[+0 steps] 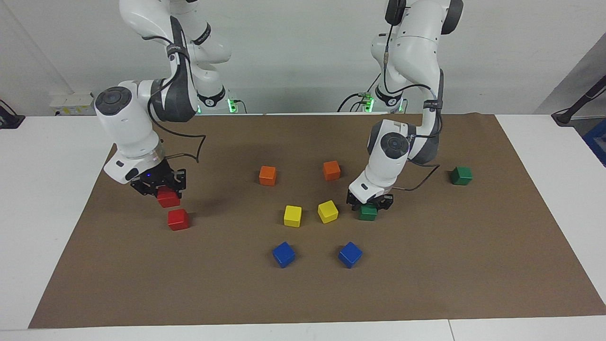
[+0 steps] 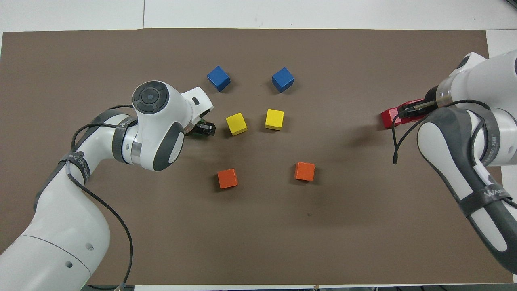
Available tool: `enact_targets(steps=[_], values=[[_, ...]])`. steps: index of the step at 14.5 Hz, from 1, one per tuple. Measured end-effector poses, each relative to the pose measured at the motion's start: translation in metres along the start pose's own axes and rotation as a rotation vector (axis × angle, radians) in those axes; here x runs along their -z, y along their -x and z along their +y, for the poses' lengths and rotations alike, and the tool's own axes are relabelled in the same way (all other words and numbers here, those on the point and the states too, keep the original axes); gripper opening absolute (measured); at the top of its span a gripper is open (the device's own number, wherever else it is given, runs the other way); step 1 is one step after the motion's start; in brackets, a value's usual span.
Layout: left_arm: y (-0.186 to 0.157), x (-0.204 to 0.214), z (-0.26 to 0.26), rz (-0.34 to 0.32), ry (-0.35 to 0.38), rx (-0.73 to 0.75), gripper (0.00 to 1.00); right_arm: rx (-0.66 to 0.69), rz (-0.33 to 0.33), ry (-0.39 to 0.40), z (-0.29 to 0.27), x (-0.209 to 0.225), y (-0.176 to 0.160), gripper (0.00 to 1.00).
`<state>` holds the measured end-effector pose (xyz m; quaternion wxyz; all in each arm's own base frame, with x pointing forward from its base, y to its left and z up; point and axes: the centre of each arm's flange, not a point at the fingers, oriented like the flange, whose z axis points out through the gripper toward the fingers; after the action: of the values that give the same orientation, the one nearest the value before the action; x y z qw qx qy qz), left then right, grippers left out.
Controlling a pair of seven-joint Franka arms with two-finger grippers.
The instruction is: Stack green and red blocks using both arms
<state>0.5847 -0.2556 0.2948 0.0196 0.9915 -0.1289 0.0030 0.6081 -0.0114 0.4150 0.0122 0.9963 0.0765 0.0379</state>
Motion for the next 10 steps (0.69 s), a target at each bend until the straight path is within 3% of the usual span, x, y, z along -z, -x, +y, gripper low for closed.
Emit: enact_targets(steps=[6, 10], values=[[-0.002, 0.002, -0.007, 0.002, -0.004, 0.010, 0.56, 0.002, 0.017, 0.000, 0.000, -0.031, -0.008, 0.54], [-0.014, 0.047, -0.037, 0.017, -0.007, 0.059, 0.56, -0.006, 0.003, -0.003, 0.005, -0.051, -0.009, 0.54]])
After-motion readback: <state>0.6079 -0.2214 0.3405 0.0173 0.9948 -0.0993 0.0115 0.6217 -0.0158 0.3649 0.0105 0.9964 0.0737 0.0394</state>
